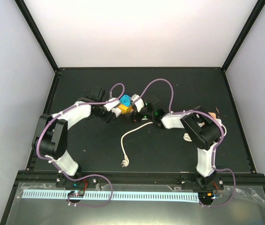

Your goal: Pull the plug off the socket

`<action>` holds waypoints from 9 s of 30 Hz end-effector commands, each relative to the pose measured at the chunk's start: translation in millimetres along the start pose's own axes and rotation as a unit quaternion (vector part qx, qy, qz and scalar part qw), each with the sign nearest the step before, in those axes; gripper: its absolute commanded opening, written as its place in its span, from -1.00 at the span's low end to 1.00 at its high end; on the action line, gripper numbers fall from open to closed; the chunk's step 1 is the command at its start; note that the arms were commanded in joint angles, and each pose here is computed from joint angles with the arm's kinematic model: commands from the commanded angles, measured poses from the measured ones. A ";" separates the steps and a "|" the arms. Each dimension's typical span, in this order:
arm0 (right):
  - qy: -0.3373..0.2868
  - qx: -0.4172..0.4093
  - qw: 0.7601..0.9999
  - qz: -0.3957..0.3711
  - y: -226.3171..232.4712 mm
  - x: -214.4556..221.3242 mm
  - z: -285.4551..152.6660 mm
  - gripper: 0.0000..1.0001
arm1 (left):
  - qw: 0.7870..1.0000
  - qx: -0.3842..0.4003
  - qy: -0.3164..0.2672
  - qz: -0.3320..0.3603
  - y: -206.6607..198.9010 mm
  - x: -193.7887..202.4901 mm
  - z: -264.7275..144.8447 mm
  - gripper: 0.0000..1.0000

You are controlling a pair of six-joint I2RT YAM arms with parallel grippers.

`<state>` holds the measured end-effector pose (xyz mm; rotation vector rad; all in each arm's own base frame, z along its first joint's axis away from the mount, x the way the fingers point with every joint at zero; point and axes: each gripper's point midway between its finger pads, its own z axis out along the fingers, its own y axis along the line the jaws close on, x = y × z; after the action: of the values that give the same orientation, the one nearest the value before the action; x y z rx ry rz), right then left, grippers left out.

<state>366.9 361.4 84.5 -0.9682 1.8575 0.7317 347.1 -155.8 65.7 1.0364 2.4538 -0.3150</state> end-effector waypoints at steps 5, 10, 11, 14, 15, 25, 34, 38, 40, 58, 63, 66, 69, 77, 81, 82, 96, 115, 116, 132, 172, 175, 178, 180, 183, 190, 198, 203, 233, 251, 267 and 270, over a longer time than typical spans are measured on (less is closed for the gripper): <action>-0.035 0.017 0.999 0.010 -6.4 -20.5 15.7 0.86 | 0.999 0.026 0.006 0.018 -12.1 5.0 -1.0 -0.34; -0.030 0.022 0.999 0.021 -9.6 -20.3 21.5 0.81 | 0.999 0.036 0.006 0.022 -14.6 3.7 -0.3 -0.35; -0.030 0.023 0.999 0.021 -10.0 -20.5 21.7 0.79 | 0.999 0.038 0.006 0.024 -15.3 3.8 -0.1 -0.35; -0.028 0.025 0.999 0.023 -10.6 -20.0 22.1 0.70 | 0.999 0.041 0.008 0.026 -16.2 5.1 0.9 -0.35; -0.029 0.025 0.999 0.021 -9.9 -20.7 22.3 0.67 | 0.999 0.041 0.008 0.025 -16.3 5.6 0.7 -0.35; -0.017 0.038 0.999 -0.018 5.9 -13.8 13.2 0.23 | 0.999 0.041 0.000 0.015 -17.0 3.5 -3.8 -0.21; 0.005 0.065 0.998 0.016 0.3 0.8 3.8 0.05 | 0.999 0.028 -0.040 0.006 -12.8 -11.1 -6.4 0.46; 0.006 0.069 0.997 0.015 -0.5 2.1 2.4 0.03 | 0.997 0.040 -0.059 -0.001 -15.7 -20.7 -6.6 0.57; 0.008 0.068 0.998 0.015 -0.5 4.1 3.2 0.01 | 0.997 0.036 -0.066 -0.003 -14.0 -24.7 -7.9 0.57; 0.027 0.094 0.995 0.023 -11.4 24.8 11.5 -0.11 | 0.998 0.035 -0.051 -0.019 -14.6 -18.9 -1.4 -0.02; 0.031 0.111 0.993 0.030 -17.7 27.1 12.5 -0.26 | 0.999 0.025 -0.037 -0.019 -14.7 -7.3 -2.5 -0.18; 0.033 0.119 0.992 0.031 -20.7 27.6 12.3 -0.33 | 0.999 0.019 -0.029 -0.023 -13.9 -2.3 -2.9 -0.28; 0.032 0.133 0.990 0.032 -25.3 27.5 10.8 -0.52 | 0.999 0.016 -0.020 -0.031 -14.1 2.2 -4.0 -0.36; 0.034 0.135 0.990 0.030 -26.1 29.1 11.5 -0.61 | 0.999 0.013 0.001 -0.045 -15.1 12.7 -6.3 -0.44; 0.033 0.132 0.990 0.026 -25.1 28.9 12.1 -0.62 | 0.999 0.004 -0.003 -0.050 -13.2 16.0 -15.0 -0.44; 0.033 0.131 0.990 0.025 -25.5 28.9 12.0 -0.63 | 0.999 0.002 -0.004 -0.053 -11.4 16.9 -17.6 -0.43; 0.034 0.110 0.993 0.010 -17.8 30.0 12.8 -0.59 | 0.987 -0.054 -0.029 -0.147 105.6 7.4 -55.7 -0.42; 0.039 0.054 0.998 -0.010 1.1 33.7 16.9 -0.58 | 0.961 -0.142 -0.005 -0.236 269.1 24.6 -29.6 -0.36; 0.040 0.051 0.998 -0.010 1.6 34.0 16.9 -0.58 | 0.961 -0.141 -0.002 -0.239 271.9 26.8 -26.7 -0.36; 0.040 0.010 0.999 -0.013 16.0 35.9 18.2 -0.58 | 0.956 -0.131 0.006 -0.263 284.7 46.9 -13.3 -0.07; 0.094 -0.182 0.973 -0.103 72.5 75.2 16.9 -0.50 | 0.939 0.308 -0.142 -0.061 21.2 -34.9 -68.8 0.79; 0.097 -0.192 0.972 -0.093 72.8 77.3 17.9 -0.50 | 0.938 0.316 -0.137 -0.051 12.8 -39.4 -59.4 0.78; 0.096 -0.201 0.971 -0.085 73.0 78.3 16.4 -0.50 | 0.937 0.321 -0.129 -0.046 7.5 -41.0 -50.0 0.77; 0.096 -0.206 0.970 -0.084 73.5 79.5 15.4 -0.50 | 0.937 0.321 -0.126 -0.044 5.2 -43.0 -44.1 0.76; 0.097 -0.213 0.969 -0.078 73.6 81.8 15.2 -0.49 | 0.934 0.332 -0.126 -0.041 -1.2 -46.5 -40.3 0.71; 0.098 -0.220 0.968 -0.068 69.5 85.4 15.2 -0.49 | 0.918 0.369 -0.144 -0.025 -21.2 -51.8 -52.3 0.38; 0.098 -0.220 0.969 -0.060 67.5 84.3 17.5 -0.50 | 0.918 0.365 -0.157 0.006 -37.3 -43.0 -69.0 0.13; 0.099 -0.222 0.968 -0.059 67.5 84.8 18.0 -0.50 | 0.920 0.352 -0.171 0.026 -43.7 -38.8 -74.5 0.05; 0.095 -0.219 0.968 -0.082 65.8 84.3 17.9 -0.48 | 0.913 0.141 -0.224 0.311 -48.4 -40.2 -72.1 -0.19; 0.096 -0.215 0.967 -0.093 65.2 87.0 18.4 -0.59 | 0.890 0.134 -0.209 0.382 -59.6 -40.0 -71.5 -0.66; 0.099 -0.212 0.968 -0.091 65.0 90.1 19.7 -0.85 | 0.896 0.125 -0.225 0.361 -58.1 -64.0 -100.1 -0.96; 0.099 -0.212 0.968 -0.091 64.7 89.8 19.6 -0.85 | 0.898 0.121 -0.218 0.362 -56.4 -62.1 -100.4 -0.97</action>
<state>314.3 406.3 76.8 -1.4594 1.5057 0.9920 312.9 -190.2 160.1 1.6866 1.5899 -0.5327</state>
